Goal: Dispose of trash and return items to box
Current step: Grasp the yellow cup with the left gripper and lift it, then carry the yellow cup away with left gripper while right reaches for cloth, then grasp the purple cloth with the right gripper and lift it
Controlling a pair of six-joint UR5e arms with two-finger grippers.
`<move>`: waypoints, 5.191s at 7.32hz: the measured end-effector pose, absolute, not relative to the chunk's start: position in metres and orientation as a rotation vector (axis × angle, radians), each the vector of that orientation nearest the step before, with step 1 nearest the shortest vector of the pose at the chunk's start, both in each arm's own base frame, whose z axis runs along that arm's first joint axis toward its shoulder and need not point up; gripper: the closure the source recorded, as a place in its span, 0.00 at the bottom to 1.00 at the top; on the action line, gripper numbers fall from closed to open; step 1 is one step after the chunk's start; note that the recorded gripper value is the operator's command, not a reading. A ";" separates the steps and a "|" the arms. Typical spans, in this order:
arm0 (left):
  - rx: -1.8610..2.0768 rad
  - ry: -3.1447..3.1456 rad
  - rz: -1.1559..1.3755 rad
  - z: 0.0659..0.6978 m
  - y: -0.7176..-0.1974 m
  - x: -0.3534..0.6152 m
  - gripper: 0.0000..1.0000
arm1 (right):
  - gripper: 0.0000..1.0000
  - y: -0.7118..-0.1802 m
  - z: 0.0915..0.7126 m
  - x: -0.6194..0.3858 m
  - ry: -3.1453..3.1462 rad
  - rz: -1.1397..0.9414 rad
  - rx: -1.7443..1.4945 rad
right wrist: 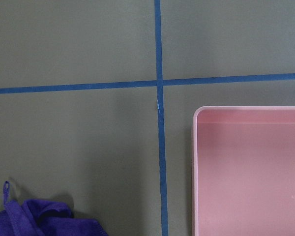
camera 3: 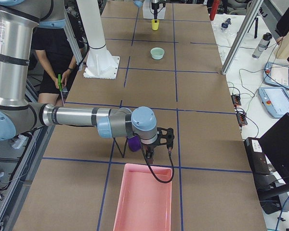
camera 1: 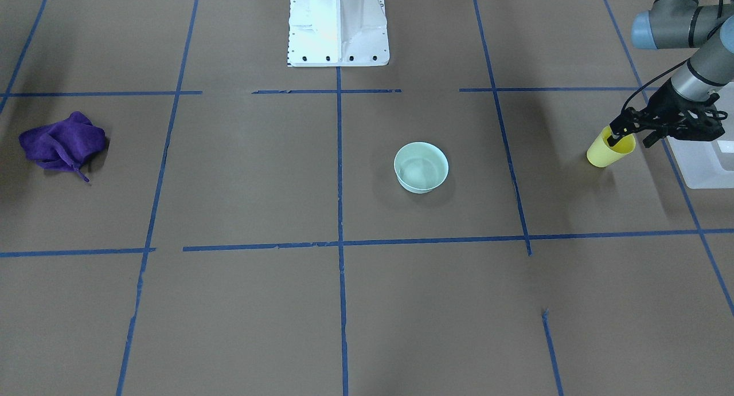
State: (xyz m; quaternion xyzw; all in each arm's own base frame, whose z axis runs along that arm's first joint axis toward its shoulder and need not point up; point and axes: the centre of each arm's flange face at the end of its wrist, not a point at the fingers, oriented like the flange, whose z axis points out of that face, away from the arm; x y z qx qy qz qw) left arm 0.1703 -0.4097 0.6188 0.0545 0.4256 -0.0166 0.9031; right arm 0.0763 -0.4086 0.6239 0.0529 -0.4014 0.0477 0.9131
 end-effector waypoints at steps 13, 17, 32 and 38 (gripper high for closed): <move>0.171 0.739 -0.019 0.488 -0.437 0.114 1.00 | 0.00 -0.419 0.581 0.050 -0.943 0.125 0.102; 0.272 0.585 0.100 0.474 -0.504 -0.031 1.00 | 0.00 -0.417 0.555 -0.042 -0.942 0.083 0.115; 0.303 0.513 0.200 0.596 -0.511 -0.142 1.00 | 1.00 -0.354 0.611 -0.203 -0.807 -0.179 0.025; 0.198 0.541 0.155 0.670 -0.471 -0.138 1.00 | 1.00 -0.371 0.526 -0.131 -1.010 -0.094 0.095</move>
